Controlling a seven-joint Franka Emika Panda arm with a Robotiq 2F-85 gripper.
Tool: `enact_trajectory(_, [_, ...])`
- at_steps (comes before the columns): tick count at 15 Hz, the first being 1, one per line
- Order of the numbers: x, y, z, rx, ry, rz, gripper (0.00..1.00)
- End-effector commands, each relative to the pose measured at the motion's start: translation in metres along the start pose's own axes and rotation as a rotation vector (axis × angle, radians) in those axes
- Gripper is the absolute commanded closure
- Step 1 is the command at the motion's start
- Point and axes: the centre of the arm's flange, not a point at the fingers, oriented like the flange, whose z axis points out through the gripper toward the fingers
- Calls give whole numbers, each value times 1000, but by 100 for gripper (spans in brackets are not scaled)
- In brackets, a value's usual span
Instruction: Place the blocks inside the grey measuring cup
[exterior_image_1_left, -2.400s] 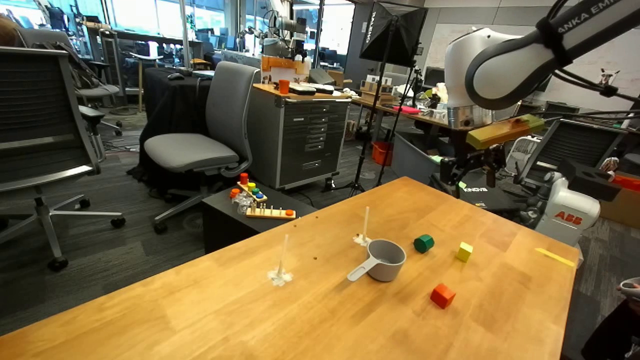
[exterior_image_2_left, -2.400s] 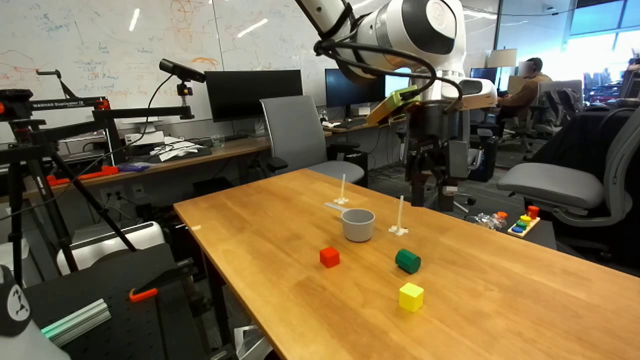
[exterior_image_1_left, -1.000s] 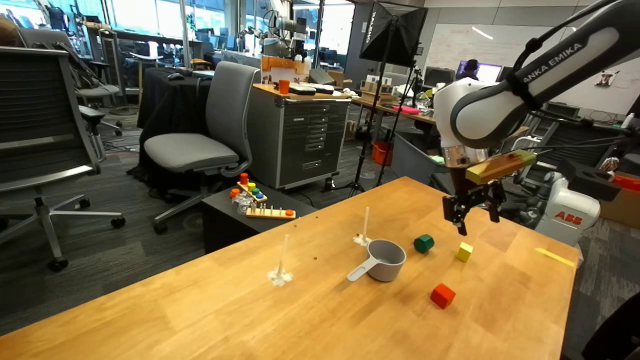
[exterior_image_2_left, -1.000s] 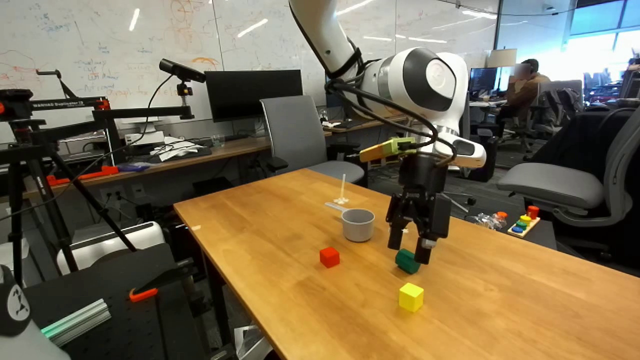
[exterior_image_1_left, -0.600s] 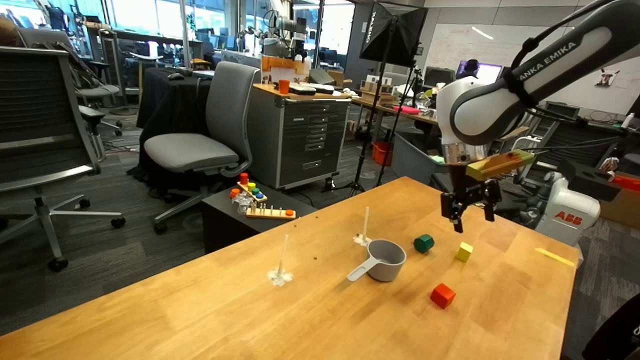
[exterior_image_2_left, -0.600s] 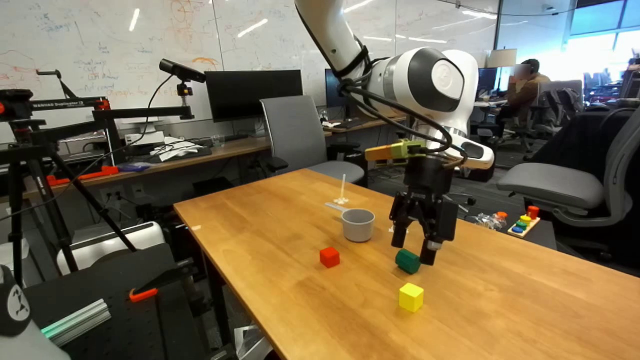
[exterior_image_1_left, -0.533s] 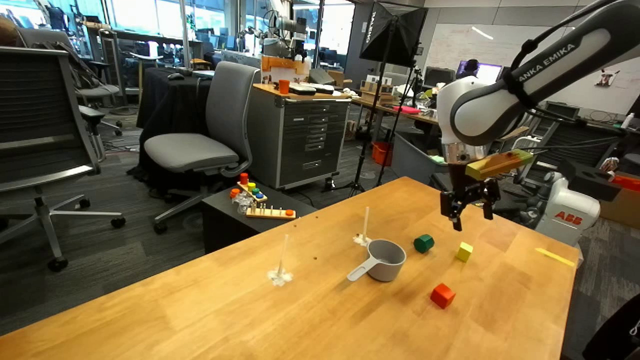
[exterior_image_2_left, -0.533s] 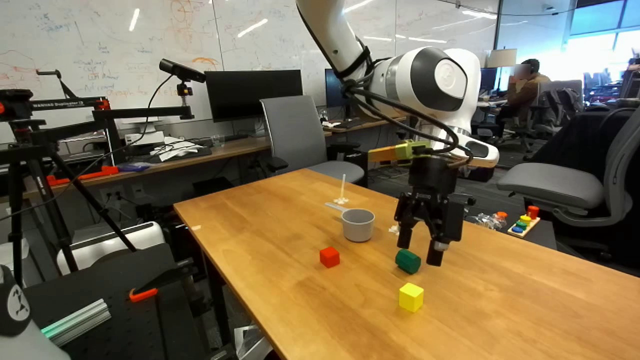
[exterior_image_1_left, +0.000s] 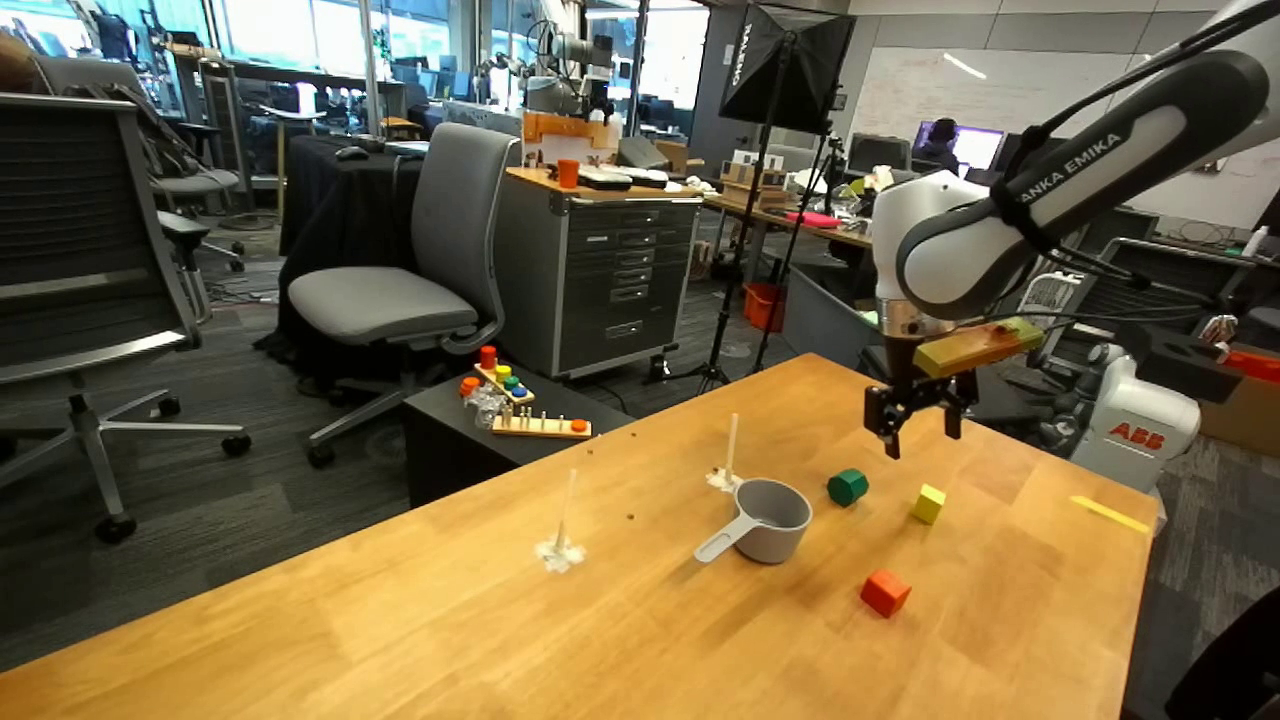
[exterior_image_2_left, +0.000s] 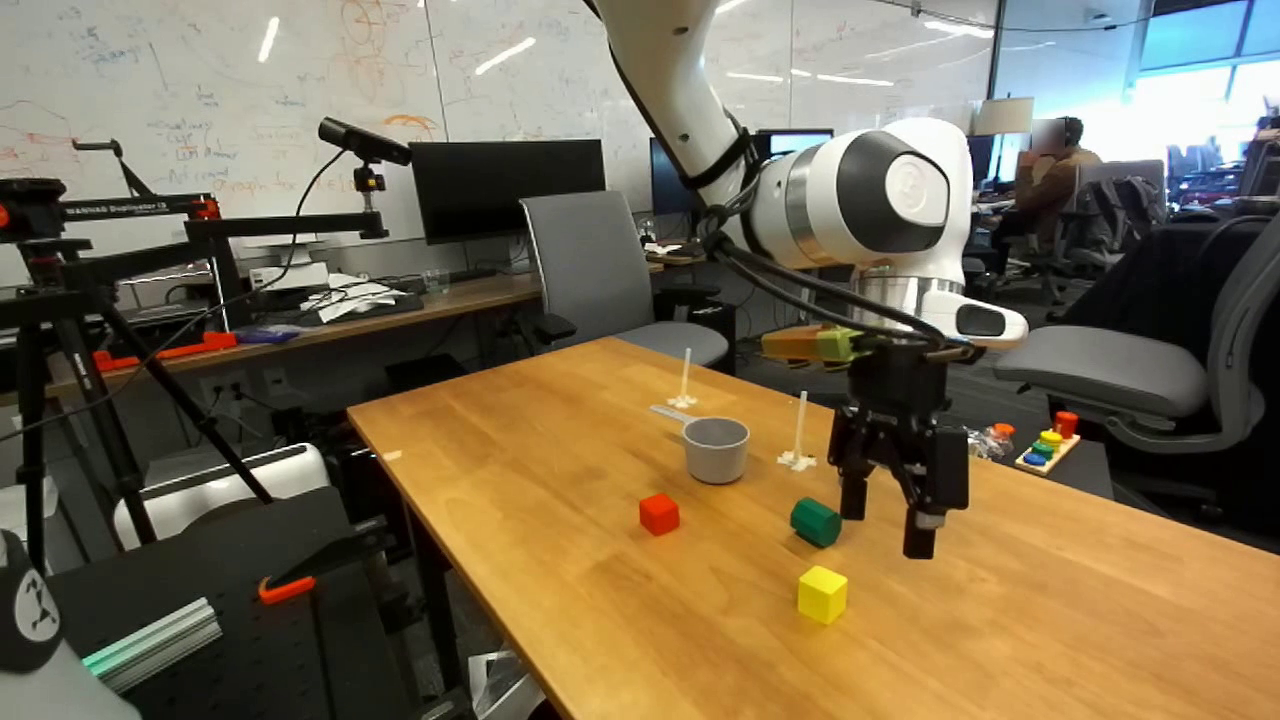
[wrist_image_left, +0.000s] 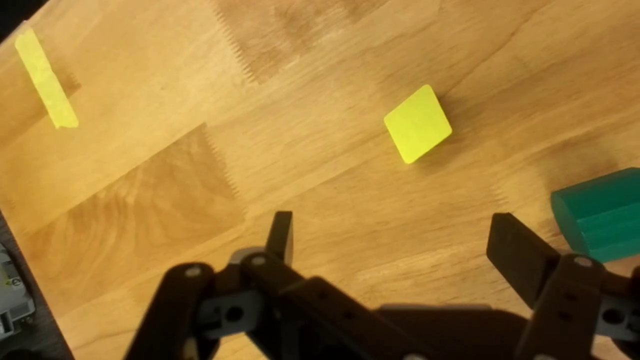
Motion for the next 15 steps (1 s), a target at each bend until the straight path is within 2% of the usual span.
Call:
enact_trajectory(1, [0, 0, 0, 0, 1, 1, 0])
enact_trajectory(4, [1, 0, -2, 1, 3, 2, 0])
enact_trajectory(8, [-3, -13, 5, -52, 71, 5, 0])
enact_trajectory(15, [-32, -43, 24, -98, 98, -34, 0])
